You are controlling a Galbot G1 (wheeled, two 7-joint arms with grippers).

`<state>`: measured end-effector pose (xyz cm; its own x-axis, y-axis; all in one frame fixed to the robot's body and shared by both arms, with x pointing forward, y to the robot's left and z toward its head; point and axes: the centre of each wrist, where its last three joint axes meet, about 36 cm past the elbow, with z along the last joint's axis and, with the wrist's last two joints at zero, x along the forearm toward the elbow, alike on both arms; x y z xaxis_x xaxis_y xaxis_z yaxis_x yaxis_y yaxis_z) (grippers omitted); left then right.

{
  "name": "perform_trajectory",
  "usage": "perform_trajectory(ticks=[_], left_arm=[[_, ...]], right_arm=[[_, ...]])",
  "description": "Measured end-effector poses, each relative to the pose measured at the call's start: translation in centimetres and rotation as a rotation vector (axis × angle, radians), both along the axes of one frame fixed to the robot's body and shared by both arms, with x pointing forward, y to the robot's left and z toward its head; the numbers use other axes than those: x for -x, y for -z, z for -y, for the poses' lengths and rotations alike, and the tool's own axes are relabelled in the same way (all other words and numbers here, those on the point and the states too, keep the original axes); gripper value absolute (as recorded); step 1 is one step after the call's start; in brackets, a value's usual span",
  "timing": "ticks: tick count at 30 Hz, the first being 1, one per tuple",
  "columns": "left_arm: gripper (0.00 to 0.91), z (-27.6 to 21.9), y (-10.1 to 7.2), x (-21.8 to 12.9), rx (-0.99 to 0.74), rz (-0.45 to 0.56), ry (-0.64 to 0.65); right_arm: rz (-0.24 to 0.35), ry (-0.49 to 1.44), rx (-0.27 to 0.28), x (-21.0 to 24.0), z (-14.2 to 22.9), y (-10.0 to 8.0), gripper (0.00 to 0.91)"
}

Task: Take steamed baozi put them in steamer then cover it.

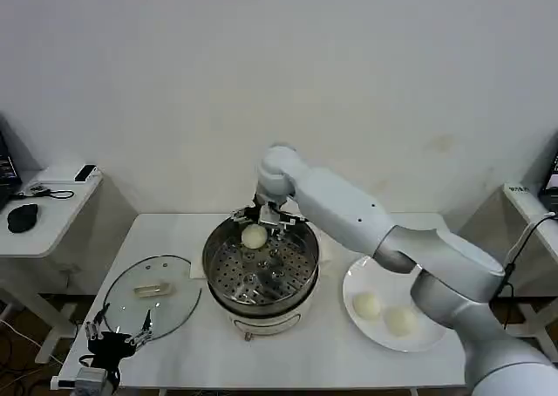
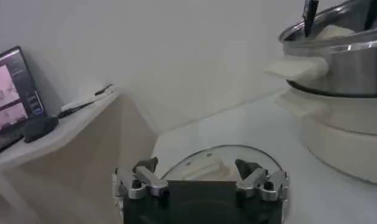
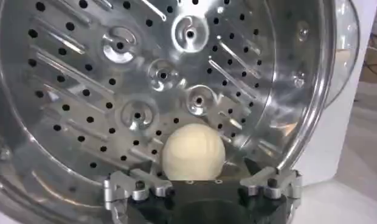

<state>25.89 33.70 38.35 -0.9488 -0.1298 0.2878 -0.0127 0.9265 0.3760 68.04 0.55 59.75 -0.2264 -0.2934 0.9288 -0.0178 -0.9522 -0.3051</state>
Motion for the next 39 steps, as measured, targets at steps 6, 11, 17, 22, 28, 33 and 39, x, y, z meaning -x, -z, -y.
perform_trajectory(ticks=[6, 11, 17, 22, 28, 33, 39], left_arm=[[0.907, 0.1, -0.1, -0.1, 0.003, 0.000, 0.006], [0.907, 0.2, -0.4, -0.2, 0.004, 0.004, 0.017], [0.907, 0.4, -0.9, -0.2, 0.008, 0.015, 0.025], [0.907, 0.6, -1.4, -0.3, 0.005, 0.024, 0.040], [0.907, 0.8, -1.8, -0.5, 0.005, 0.035, 0.057], [0.907, 1.0, -2.1, -0.7, 0.004, 0.041, 0.074], [0.907, 1.2, -2.5, -0.6, 0.003, 0.045, 0.088]], right_arm=[[0.012, 0.043, -0.058, 0.9, 1.9, -3.1, 0.907], [0.004, 0.121, -0.142, 1.7, 4.5, -6.3, 0.907], [-0.029, 0.293, -0.248, 2.7, 8.4, -9.4, 0.907], [-0.088, 0.502, -0.316, 3.3, 12.2, -10.9, 0.907], [-0.186, 0.751, -0.351, 4.2, 16.6, -11.6, 0.907], [-0.257, 0.939, -0.358, 4.8, 20.4, -11.6, 0.907], [-0.316, 1.136, -0.346, 5.5, 24.8, -10.0, 0.907]])
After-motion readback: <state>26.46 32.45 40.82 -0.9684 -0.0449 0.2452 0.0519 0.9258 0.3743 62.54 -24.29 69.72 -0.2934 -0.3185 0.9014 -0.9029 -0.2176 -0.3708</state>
